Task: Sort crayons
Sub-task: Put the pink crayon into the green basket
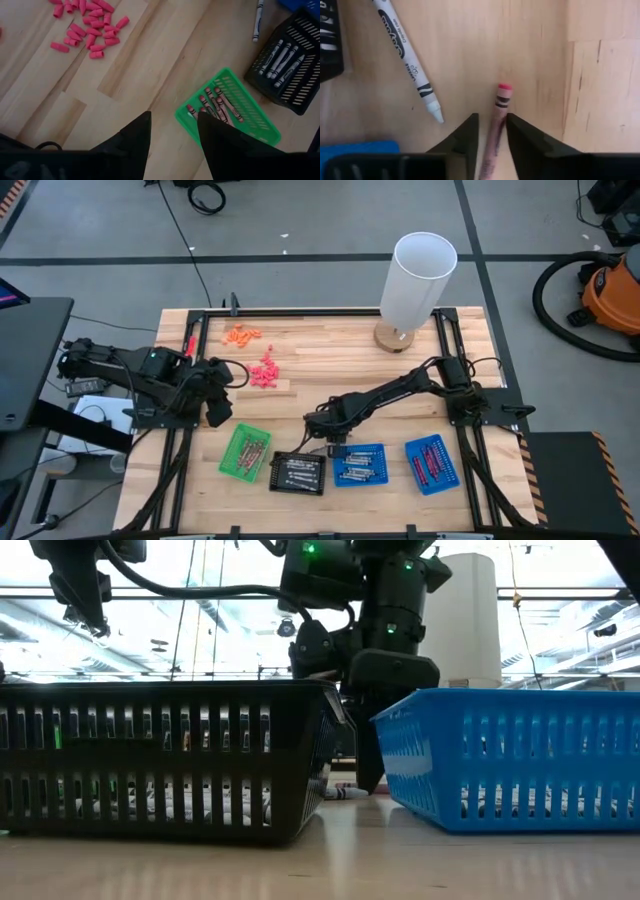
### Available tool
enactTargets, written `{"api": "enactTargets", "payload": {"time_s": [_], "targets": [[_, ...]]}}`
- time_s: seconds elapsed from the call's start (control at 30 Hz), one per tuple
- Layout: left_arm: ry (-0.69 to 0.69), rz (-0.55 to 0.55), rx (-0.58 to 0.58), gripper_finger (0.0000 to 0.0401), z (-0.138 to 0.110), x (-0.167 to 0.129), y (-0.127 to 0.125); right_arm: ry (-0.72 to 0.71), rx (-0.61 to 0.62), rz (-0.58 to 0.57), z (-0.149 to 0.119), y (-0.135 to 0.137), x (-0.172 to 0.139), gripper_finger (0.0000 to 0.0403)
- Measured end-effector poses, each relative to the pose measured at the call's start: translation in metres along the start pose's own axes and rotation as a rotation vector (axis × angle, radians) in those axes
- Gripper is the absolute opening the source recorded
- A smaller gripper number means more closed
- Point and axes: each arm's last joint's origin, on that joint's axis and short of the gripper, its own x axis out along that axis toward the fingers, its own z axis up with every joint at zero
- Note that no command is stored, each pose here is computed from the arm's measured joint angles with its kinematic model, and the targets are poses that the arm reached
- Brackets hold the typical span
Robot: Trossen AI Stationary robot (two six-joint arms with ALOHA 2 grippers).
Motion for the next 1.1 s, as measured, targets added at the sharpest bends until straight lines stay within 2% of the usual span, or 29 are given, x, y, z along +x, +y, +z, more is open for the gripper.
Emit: {"api": "enactTargets", "payload": {"time_s": [0.2,0.27,0.5,0.7,0.87,0.97,1.1], "targets": [[0.0,0.0,0.0,0.0171,0.0,0.0,0.0,-0.002,-0.022,0.001,0.001,-0.003,0.0,0.0025],[-0.001,0.0,0.0,0.0171,0.0,0.0,0.0,-0.002,-0.017,0.008,0.002,-0.005,0.0,0.0014],[-0.005,0.001,-0.004,0.0171,0.0,0.0,0.0,-0.005,-0.003,0.009,0.001,-0.01,-0.005,0.0029],[-0.012,-0.004,0.018,0.0171,0.001,0.0,-0.001,-0.061,0.024,0.011,0.002,-0.012,-0.031,0.0028],[-0.111,-0.082,0.124,0.0171,0.009,0.005,-0.009,-0.204,0.007,0.044,0.009,-0.011,-0.06,0.0033],[-0.201,-0.144,0.198,0.0171,0.014,0.012,-0.017,-0.294,0.041,0.065,0.015,-0.015,-0.075,0.0033],[-0.322,-0.234,0.223,0.0171,0.018,0.028,-0.027,-0.48,0.081,0.104,0.024,-0.023,-0.105,0.0034]]}}
